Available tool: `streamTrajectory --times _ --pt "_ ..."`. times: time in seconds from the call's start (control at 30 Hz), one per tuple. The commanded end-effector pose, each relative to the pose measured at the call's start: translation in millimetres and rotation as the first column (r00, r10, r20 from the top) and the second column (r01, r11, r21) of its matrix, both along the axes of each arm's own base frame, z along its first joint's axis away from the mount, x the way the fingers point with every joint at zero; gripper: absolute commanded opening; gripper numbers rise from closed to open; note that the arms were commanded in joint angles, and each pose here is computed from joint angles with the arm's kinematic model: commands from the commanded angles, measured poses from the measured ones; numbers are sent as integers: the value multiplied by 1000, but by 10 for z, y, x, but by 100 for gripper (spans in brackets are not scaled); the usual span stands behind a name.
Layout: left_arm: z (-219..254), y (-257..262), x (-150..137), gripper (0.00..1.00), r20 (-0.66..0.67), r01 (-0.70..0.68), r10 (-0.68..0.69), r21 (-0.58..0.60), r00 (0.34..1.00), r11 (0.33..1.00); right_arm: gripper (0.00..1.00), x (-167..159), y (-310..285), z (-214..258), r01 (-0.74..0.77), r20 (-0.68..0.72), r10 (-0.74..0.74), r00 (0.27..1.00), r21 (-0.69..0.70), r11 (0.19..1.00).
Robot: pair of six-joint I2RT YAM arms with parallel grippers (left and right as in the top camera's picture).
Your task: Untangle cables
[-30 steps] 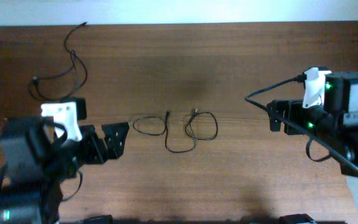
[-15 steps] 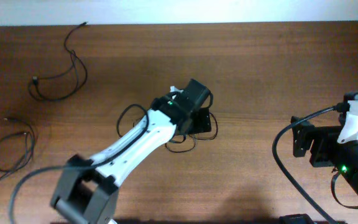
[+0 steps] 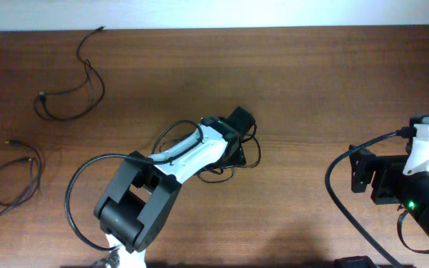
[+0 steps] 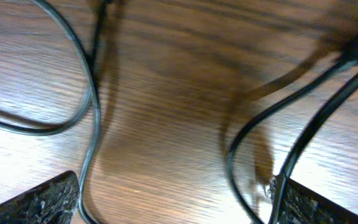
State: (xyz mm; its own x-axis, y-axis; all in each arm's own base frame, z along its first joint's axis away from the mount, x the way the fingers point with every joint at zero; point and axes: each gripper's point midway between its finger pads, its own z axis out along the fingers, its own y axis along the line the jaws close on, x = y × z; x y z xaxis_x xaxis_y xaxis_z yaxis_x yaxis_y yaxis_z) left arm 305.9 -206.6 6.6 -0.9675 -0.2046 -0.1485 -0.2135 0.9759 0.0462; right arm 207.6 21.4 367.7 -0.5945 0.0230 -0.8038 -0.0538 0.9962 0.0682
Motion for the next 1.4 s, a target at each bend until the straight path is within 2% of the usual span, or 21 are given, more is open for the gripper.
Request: streamTrajectory --times 0.0,0.17,0.23,0.37,0.5,0.53,0.63,0.73,0.83,0.9,0.93,1.0,1.03,1.07,1.13,1.2,1.3,1.37 --pt "-14 224 -1 99 6 51 -53 137 999 989 98 -13 -31 57 15 17 -15 1000 -4 1000" --pt "-30 327 -5 99 -1 56 -56 185 998 981 98 -34 -33 26 14 3 -14 1000 -6 1000" --pt "-48 415 44 99 -14 149 -150 251 989 957 98 -45 -41 10 17 -5 -17 1000 -10 1000" --pt "-254 423 -2 99 -61 164 -153 260 986 952 99 -61 -42 -11 17 -16 -17 1000 -11 1000" --pt "-387 266 -44 99 -107 125 -115 91 988 988 98 -104 -73 -73 29 -46 -30 998 -24 999" --pt "-403 314 -37 99 -113 112 -102 88 988 990 99 -101 -138 -71 58 -43 -60 997 -47 997" --pt "-394 498 51 99 -122 195 -179 132 976 972 98 -100 -143 -70 61 -42 -63 997 -49 997" --pt "-392 705 111 99 -142 170 -151 136 978 976 98 -100 -143 -70 61 -42 -63 997 -49 997" --pt "-411 724 69 99 -167 219 -196 134 966 966 98 -83 -141 -71 60 -43 -62 997 -49 997" --pt "-547 692 -63 97 -186 224 -204 94 961 970 98 -71 -139 -80 60 -48 -62 997 -50 997" --pt "-628 725 -123 85 -189 224 -203 94 961 970 98 -70 -139 -80 60 -48 -62 997 -50 997" --pt "-772 752 -322 45 -225 223 -204 61 953 973 98 -67 -139 -82 60 -49 -63 997 -50 997" --pt "-790 710 -390 17 -246 219 -206 25 947 975 98 -62 -139 -84 60 -50 -63 997 -50 997" --pt "-785 687 -384 0 -245 218 -208 14 947 976 98 -54 -138 -89 60 -53 -63 997 -50 997" --pt "-709 644 -242 0 -220 249 -241 7 945 969 99 -32 -134 -112 59 -65 -62 996 -52 997" --pt "-400 744 85 0 -174 215 -202 60 964 975 98 -20 -127 -133 55 -77 -59 995 -51 997" --pt "628 1401 695 0 -12 52 -51 219 999 974 98 -8 -127 -149 55 -84 -60 995 -53 997" --pt "1315 2094 905 0 145 -152 122 219 982 964 99 -9 -127 -151 55 -86 -60 995 -53 997"
